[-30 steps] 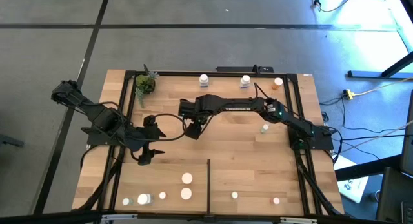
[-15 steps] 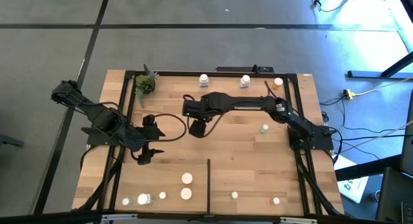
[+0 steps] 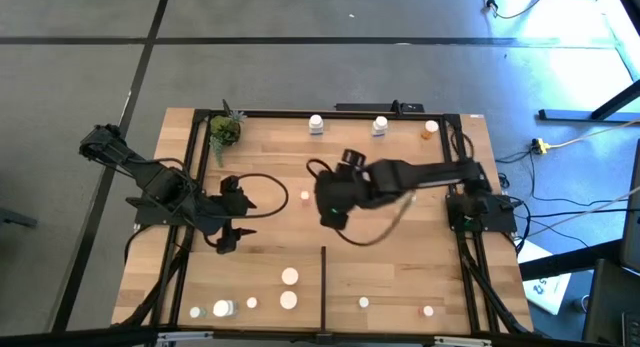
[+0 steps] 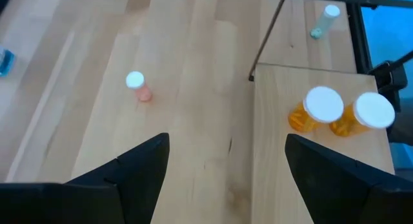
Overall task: Pick and place medicine bottles onto shelf by color
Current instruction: Put the top pink pill bottle on the shelf aligned with the other pink pill bottle
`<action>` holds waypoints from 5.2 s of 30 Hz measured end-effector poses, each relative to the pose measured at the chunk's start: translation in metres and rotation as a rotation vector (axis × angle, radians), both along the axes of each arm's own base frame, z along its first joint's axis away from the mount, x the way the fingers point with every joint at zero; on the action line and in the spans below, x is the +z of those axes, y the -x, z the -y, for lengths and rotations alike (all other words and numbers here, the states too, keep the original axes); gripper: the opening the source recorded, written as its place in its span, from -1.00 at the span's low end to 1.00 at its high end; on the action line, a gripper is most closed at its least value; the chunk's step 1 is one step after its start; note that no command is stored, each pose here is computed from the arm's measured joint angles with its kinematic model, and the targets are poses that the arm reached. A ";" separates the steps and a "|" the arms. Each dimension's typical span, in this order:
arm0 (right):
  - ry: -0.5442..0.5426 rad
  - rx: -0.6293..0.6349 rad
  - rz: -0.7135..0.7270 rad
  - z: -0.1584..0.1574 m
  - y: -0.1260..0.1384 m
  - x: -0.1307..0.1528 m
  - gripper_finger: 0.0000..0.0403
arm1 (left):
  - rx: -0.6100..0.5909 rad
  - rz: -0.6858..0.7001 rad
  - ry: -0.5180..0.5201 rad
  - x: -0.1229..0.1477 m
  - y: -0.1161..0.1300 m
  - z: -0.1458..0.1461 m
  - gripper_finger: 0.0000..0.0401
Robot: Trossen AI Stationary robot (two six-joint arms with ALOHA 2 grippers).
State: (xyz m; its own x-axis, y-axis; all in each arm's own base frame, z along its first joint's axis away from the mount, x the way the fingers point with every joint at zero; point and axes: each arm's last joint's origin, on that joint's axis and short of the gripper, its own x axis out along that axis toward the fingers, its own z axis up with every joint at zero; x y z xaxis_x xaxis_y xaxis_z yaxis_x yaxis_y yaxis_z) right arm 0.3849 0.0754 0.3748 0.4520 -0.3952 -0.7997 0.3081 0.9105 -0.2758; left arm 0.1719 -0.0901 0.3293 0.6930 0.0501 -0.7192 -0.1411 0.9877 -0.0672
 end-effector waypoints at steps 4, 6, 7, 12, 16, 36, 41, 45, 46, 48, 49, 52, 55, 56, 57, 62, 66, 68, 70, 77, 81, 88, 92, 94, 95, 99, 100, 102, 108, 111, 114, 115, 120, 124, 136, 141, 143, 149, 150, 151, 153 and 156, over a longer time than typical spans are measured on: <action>-0.006 0.034 0.043 -0.025 0.021 0.016 0.04 | 0.019 0.021 -0.016 0.001 -0.002 -0.001 0.51; 0.002 0.049 0.064 -0.037 0.028 0.020 0.04 | 0.031 0.018 -0.043 -0.002 -0.007 -0.001 0.51; -0.004 0.057 0.071 -0.041 0.031 0.022 0.04 | 0.035 0.014 -0.052 -0.003 -0.009 -0.001 0.51; -0.019 0.112 0.104 -0.061 0.048 0.032 0.04 | 0.023 -0.015 -0.060 -0.009 -0.020 -0.002 0.51; 0.001 0.109 0.152 -0.070 0.060 0.041 0.04 | 0.012 -0.023 -0.040 -0.013 -0.036 -0.008 0.51; 0.056 0.155 0.173 -0.082 0.087 0.054 0.04 | -0.135 -0.142 -0.069 -0.065 -0.118 -0.060 0.51; 0.057 0.156 0.170 -0.082 0.087 0.054 0.04 | -0.139 -0.206 -0.057 -0.083 -0.130 -0.077 0.51; 0.057 0.156 0.170 -0.082 0.087 0.054 0.04 | -0.122 -0.237 -0.065 -0.096 -0.138 -0.089 0.51; 0.057 0.156 0.171 -0.082 0.087 0.054 0.04 | -0.118 -0.230 -0.067 -0.099 -0.141 -0.091 0.51; 0.056 0.156 0.170 -0.082 0.087 0.054 0.04 | -0.104 -0.236 -0.066 -0.104 -0.145 -0.096 0.51; 0.056 0.156 0.170 -0.082 0.087 0.054 0.04 | -0.097 -0.245 -0.064 -0.106 -0.146 -0.098 0.51; 0.057 0.156 0.170 -0.082 0.086 0.054 0.04 | -0.077 -0.282 -0.059 -0.116 -0.149 -0.105 0.51; 0.056 0.156 0.170 -0.082 0.086 0.054 0.04 | -0.068 -0.293 -0.064 -0.122 -0.151 -0.113 0.51; 0.056 0.156 0.171 -0.082 0.086 0.054 0.04 | -0.064 -0.302 -0.064 -0.124 -0.152 -0.115 0.51; 0.056 0.156 0.170 -0.082 0.086 0.054 0.04 | -0.058 -0.311 -0.062 -0.126 -0.152 -0.118 0.51; 0.057 0.156 0.170 -0.082 0.086 0.054 0.04 | -0.037 -0.320 -0.060 -0.131 -0.154 -0.126 0.51; 0.056 0.156 0.170 -0.082 0.086 0.054 0.04 | -0.033 -0.312 -0.042 -0.133 -0.155 -0.131 0.51; 0.056 0.156 0.170 -0.082 0.086 0.054 0.04 | -0.042 -0.308 -0.020 -0.133 -0.155 -0.133 0.51; 0.056 0.156 0.170 -0.082 0.086 0.054 0.04 | -0.043 -0.300 -0.017 -0.133 -0.156 -0.133 0.51; 0.055 0.156 0.171 -0.082 0.086 0.054 0.04 | -0.038 -0.297 -0.023 -0.135 -0.158 -0.133 0.51; 0.055 0.154 0.172 -0.082 0.086 0.054 0.04 | -0.040 -0.298 -0.027 -0.135 -0.158 -0.132 0.51; 0.055 0.155 0.171 -0.082 0.086 0.054 0.04 | -0.016 -0.316 -0.056 -0.141 -0.160 -0.133 0.51; 0.055 0.154 0.172 -0.082 0.086 0.054 0.04 | -0.018 -0.339 -0.056 -0.149 -0.162 -0.130 0.51; 0.055 0.154 0.172 -0.082 0.086 0.054 0.04 | -0.024 -0.346 -0.067 -0.150 -0.163 -0.128 0.51; 0.055 0.155 0.172 -0.082 0.086 0.054 0.04 | -0.024 -0.347 -0.074 -0.150 -0.163 -0.126 0.51; 0.056 0.155 0.171 -0.082 0.086 0.054 0.04 | -0.026 -0.344 -0.085 -0.150 -0.164 -0.124 0.50; 0.056 0.155 0.171 -0.082 0.086 0.054 0.04 | -0.026 -0.343 -0.085 -0.150 -0.164 -0.124 0.49; 0.055 0.155 0.171 -0.082 0.086 0.054 0.04 | -0.026 -0.343 -0.086 -0.150 -0.164 -0.124 0.45; 0.056 0.155 0.171 -0.082 0.086 0.054 0.04 | -0.029 -0.343 -0.088 -0.150 -0.164 -0.124 0.30; 0.056 0.155 0.171 -0.082 0.086 0.054 0.04 | -0.021 -0.345 -0.098 -0.150 -0.164 -0.124 0.23; 0.055 0.155 0.171 -0.082 0.086 0.054 0.04 | -0.013 -0.356 -0.111 -0.153 -0.164 -0.125 0.19; 0.055 0.155 0.171 -0.082 0.086 0.054 0.04 | -0.013 -0.366 -0.110 -0.154 -0.164 -0.125 0.18; 0.055 0.155 0.171 -0.082 0.086 0.054 0.04 | -0.019 -0.365 -0.111 -0.154 -0.164 -0.123 0.10; 0.056 0.155 0.171 -0.082 0.086 0.053 0.04 | -0.018 -0.365 -0.111 -0.154 -0.164 -0.123 0.03; 0.056 0.155 0.170 -0.082 0.086 0.053 0.04 | -0.020 -0.364 -0.111 -0.154 -0.164 -0.123 -0.28; 0.056 0.155 0.170 -0.082 0.086 0.053 0.04 | -0.026 -0.364 -0.113 -0.154 -0.164 -0.121 -0.42; 0.056 0.155 0.170 -0.082 0.086 0.053 0.04 | -0.031 -0.366 -0.114 -0.154 -0.164 -0.119 -0.45; 0.056 0.155 0.170 -0.082 0.086 0.053 0.04 | -0.051 -0.394 -0.116 -0.154 -0.162 -0.109 -0.48; 0.056 0.155 0.171 -0.082 0.086 0.053 0.04 | -0.056 -0.394 -0.118 -0.154 -0.162 -0.107 -0.48; 0.056 0.155 0.171 -0.082 0.086 0.054 0.04 | -0.058 -0.393 -0.116 -0.153 -0.162 -0.105 -0.48; 0.056 0.156 0.170 -0.082 0.086 0.053 0.04 | -0.065 -0.404 -0.104 -0.151 -0.159 -0.101 -0.48; 0.056 0.155 0.171 -0.082 0.086 0.054 0.04 | -0.070 -0.419 -0.097 -0.148 -0.155 -0.095 -0.48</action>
State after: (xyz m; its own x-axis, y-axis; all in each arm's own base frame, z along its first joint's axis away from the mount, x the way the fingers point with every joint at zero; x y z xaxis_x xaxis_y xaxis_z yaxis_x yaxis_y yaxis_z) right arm 0.2989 0.1575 0.4283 0.6377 -0.3516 -0.6854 0.2120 0.9355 -0.2827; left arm 0.3271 0.0048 0.1815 0.3466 0.0946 -0.9332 -0.0692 0.9948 0.0752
